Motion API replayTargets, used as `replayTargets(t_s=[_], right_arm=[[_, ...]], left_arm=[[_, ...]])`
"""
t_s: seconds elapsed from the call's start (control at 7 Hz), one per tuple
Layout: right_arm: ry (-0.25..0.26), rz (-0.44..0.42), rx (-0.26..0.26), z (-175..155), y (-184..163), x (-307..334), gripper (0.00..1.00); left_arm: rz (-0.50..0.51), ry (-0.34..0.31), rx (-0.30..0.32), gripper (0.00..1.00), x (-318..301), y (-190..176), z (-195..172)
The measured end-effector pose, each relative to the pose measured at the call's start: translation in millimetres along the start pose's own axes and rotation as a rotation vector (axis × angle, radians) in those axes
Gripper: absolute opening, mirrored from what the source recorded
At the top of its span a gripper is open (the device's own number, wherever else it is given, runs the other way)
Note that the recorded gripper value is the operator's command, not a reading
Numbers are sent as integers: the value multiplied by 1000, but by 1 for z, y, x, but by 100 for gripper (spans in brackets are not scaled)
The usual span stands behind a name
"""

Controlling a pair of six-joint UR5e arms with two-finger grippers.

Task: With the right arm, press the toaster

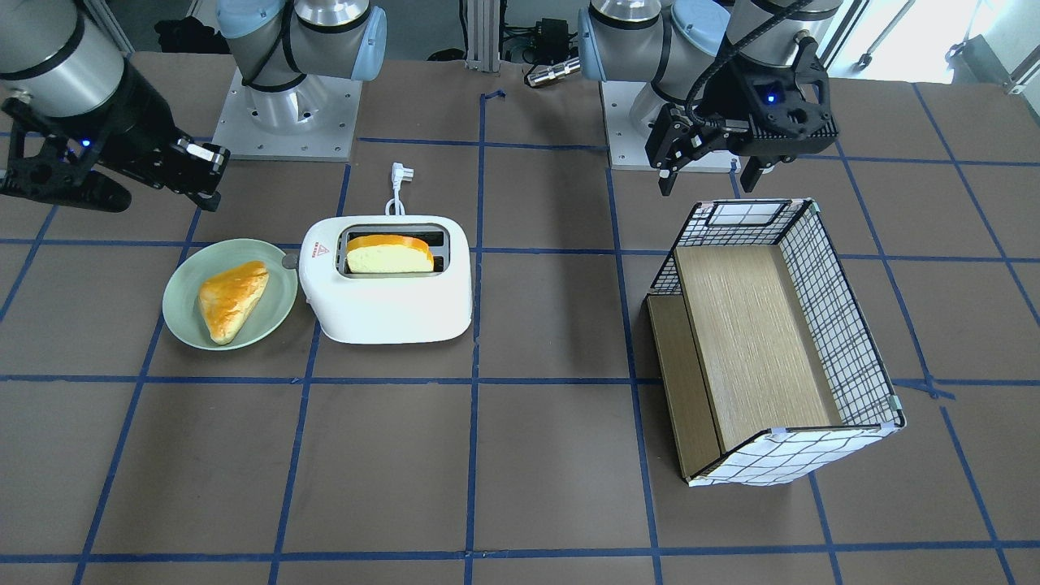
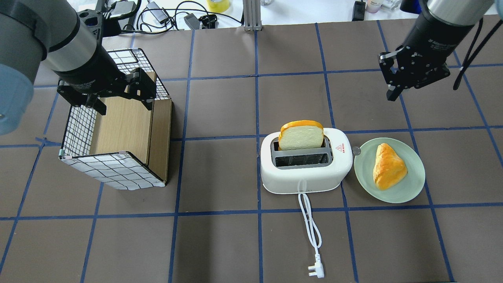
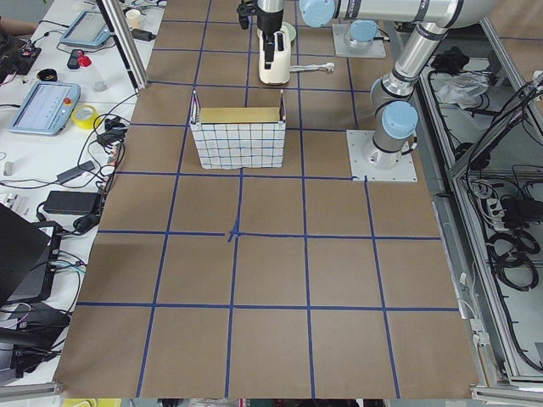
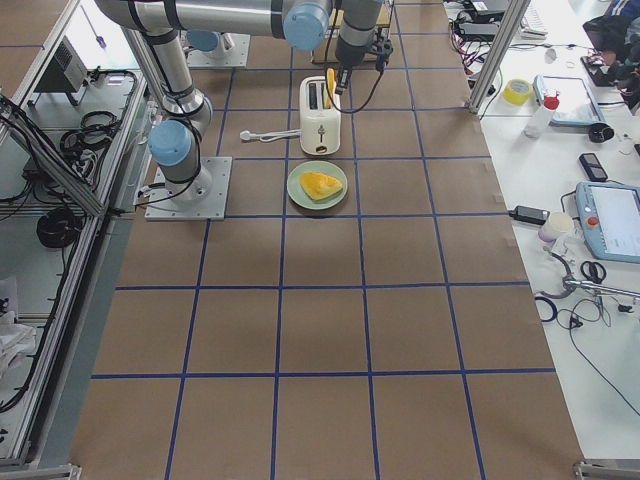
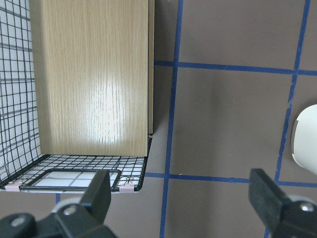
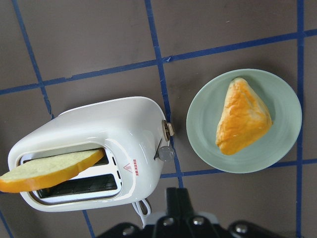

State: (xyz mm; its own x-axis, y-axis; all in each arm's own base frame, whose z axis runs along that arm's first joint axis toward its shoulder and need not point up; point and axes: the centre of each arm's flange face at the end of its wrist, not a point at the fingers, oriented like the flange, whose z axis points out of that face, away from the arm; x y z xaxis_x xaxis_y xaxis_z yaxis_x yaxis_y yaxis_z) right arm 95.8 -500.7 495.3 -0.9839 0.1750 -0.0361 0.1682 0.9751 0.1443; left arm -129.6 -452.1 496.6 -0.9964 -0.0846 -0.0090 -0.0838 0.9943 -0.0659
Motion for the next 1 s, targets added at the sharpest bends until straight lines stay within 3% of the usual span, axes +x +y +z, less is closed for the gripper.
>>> replayTargets(t_s=[0.29,0.43,0.57,1.0], right_arm=[[93,26,60,-8,22,-51,0],[120,28,98,-9,25,-63,22],[121,25,140,-12,24,-70,87],[20,-1,274,-20,12,-85,100]], left_arm=[[0,0,0,100,0,0,0],[0,0,0,100,0,0,0],[0,0,0,100,0,0,0],[0,0,0,100,0,0,0]])
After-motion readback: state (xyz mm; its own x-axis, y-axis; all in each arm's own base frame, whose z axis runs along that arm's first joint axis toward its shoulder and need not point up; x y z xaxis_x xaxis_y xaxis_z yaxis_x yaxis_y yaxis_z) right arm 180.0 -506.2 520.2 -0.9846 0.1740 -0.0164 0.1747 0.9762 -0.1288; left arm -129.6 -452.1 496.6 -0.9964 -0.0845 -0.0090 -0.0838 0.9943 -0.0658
